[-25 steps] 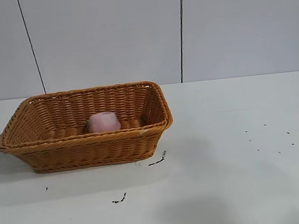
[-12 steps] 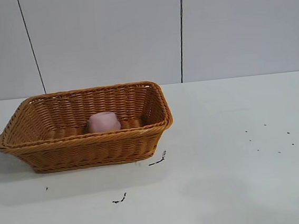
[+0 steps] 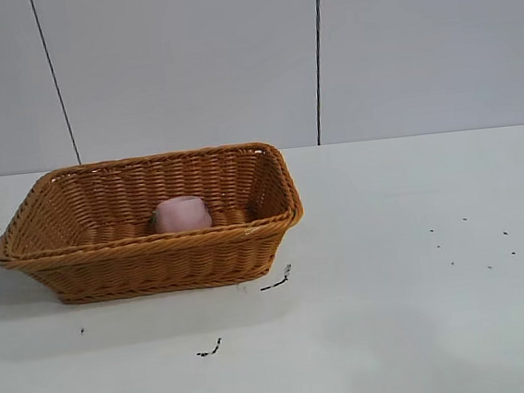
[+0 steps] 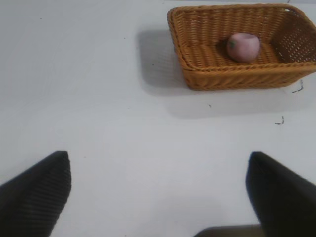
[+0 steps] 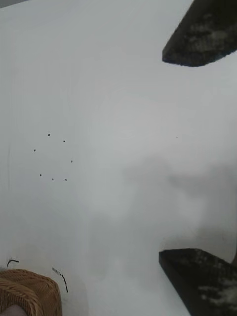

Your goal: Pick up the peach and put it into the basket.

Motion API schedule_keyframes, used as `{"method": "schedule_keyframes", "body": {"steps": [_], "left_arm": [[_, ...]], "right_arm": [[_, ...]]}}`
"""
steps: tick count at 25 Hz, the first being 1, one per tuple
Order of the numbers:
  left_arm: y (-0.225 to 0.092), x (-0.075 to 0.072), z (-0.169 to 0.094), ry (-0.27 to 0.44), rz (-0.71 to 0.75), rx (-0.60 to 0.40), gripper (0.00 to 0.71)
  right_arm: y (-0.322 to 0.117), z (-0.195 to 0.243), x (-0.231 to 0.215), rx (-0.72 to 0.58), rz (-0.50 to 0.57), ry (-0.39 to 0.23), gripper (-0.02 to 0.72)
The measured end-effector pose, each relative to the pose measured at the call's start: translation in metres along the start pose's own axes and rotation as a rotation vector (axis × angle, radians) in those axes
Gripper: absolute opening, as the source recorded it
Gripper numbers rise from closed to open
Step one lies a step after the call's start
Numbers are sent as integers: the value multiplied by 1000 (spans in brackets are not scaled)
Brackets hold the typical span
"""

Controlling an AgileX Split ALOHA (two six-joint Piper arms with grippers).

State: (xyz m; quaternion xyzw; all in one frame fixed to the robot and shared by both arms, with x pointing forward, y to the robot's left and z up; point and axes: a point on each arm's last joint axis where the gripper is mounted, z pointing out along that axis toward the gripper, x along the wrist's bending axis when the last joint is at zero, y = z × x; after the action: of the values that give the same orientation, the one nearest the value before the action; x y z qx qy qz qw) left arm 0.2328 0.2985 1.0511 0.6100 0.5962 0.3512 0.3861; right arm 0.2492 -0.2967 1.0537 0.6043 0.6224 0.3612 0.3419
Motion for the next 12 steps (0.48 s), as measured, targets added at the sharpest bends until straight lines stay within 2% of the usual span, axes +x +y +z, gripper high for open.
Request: {"method": "schedule_keyframes", "body": {"steps": [3,12], "left_arm": [[0,0,0,0,0,0,693],[0,0,0,0,0,0,693]], "right_arm": [[-6,-11,0,-81,-2,0,695],[-7,-12,0,-89,-2,0,695]]}}
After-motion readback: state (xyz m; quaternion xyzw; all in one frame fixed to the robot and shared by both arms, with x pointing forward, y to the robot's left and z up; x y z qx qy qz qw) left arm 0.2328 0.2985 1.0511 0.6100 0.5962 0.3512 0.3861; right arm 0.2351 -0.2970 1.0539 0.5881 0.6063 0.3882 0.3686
